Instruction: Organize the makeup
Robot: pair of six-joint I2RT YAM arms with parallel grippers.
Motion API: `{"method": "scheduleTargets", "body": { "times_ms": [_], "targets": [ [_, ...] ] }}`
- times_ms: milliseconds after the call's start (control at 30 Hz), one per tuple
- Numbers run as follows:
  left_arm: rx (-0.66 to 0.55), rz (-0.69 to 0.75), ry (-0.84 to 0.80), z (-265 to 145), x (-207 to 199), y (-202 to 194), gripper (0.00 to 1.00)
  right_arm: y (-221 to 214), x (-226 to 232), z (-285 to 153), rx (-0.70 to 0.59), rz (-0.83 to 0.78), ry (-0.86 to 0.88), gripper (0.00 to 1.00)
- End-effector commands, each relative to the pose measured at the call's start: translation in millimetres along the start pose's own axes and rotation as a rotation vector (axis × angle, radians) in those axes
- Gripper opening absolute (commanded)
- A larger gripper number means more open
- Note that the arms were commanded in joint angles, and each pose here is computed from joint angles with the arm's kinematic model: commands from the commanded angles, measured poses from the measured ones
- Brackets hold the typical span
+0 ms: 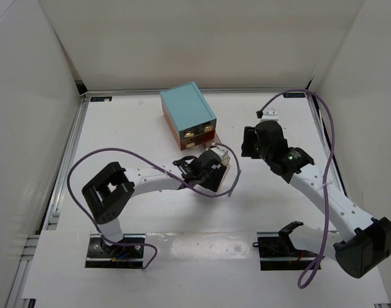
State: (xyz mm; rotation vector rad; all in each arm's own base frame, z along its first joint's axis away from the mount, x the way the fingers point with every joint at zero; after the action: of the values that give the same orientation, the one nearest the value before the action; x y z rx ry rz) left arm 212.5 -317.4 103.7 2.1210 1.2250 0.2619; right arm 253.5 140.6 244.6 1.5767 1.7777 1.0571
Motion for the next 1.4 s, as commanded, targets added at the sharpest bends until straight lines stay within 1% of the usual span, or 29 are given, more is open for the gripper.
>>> {"method": "scheduleTargets", "body": {
  "times_ms": [0,100,167,200,233,267,300,333,400,467,567,600,800,833,900,1033,1200,1300,1367],
  "targets": [
    [-0.081,0.022,0.000,4.1,-19.1,18.7,0.70,-16.1,-17.9,-10.4,0.041,0.030,-0.106,0.60],
    [-0.056,0.043,0.024,18.0,-26.0,10.7,0.67,-20.9,-28.2,-15.4,0.046,0.032,-0.154,0.60],
    [-0.055,0.042,0.027,24.2,-29.8,13.5,0.67,-21.8,-30.4,-16.2,0.047,0.035,-0.159,0.60],
    [-0.040,0.046,0.045,33.0,-29.1,9.5,0.64,-21.5,-31.9,-18.6,0.040,0.045,-0.163,0.60],
    [-0.050,0.045,0.052,35.8,-30.4,14.8,0.62,-23.0,-33.9,-19.0,0.039,0.049,-0.172,0.60],
    [-0.042,0.049,0.069,39.3,-29.2,13.1,0.61,-22.9,-35.4,-19.5,0.032,0.055,-0.179,0.60],
    [-0.050,0.047,0.082,41.6,-30.9,17.6,0.57,-22.9,-36.1,-22.2,0.025,0.053,-0.180,0.60],
    [-0.040,0.046,0.113,47.1,-27.5,14.3,0.54,-23.8,-36.1,-23.0,0.023,0.054,-0.178,0.60],
    [-0.026,0.051,0.140,50.1,-25.2,10.4,0.51,-24.3,-39.7,-24.6,0.017,0.054,-0.189,0.60],
    [-0.018,0.067,0.139,51.4,-27.3,6.0,0.50,-27.1,-43.5,-24.5,0.016,0.051,-0.211,0.61],
    [-0.006,0.083,0.180,51.5,-26.3,-2.1,0.43,-25.9,-50.9,-25.4,-0.002,0.063,-0.261,0.61],
    [0.000,0.090,0.190,50.8,-25.7,-4.9,0.37,-25.4,-52.3,-26.5,-0.006,0.063,-0.265,0.61],
    [0.022,0.133,0.236,47.5,-25.0,-14.9,0.21,-27.5,-60.2,-25.4,-0.021,0.093,-0.294,0.61],
    [0.017,0.137,0.245,46.4,-26.2,-14.4,0.15,-27.1,-62.1,-25.8,-0.029,0.099,-0.300,0.61],
    [0.007,0.140,0.257,43.9,-26.2,-12.0,0.09,-29.8,-63.3,-24.9,-0.026,0.102,-0.304,0.61],
    [-0.041,0.138,0.249,34.4,-30.8,5.4,0.10,-29.2,-64.8,-25.5,-0.033,0.108,-0.307,0.61],
    [-0.138,0.155,0.176,8.7,-50.8,36.3,0.10,-29.6,-66.5,-24.6,-0.038,0.110,-0.317,0.61],
    [-0.169,0.161,0.144,-4.7,-57.1,45.6,0.09,-27.2,-66.4,-22.9,-0.046,0.101,-0.318,0.61],
    [-0.169,0.163,0.131,-12.4,-58.4,49.2,0.10,-25.6,-66.1,-22.9,-0.053,0.101,-0.315,0.61]
  ]
}}
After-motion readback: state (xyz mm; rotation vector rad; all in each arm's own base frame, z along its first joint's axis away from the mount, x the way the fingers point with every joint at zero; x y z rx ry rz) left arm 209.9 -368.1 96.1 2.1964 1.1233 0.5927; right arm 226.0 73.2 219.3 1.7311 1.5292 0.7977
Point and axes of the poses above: each gripper's point midway between its finger pads, its own z axis out along the fingers, its own x axis along the line the jaws close on, y = z × x, the point moved 6 cm from there along -z, back along the fingers, and after that the axes turned 2 degrees about -z, right-handed, at the moved point
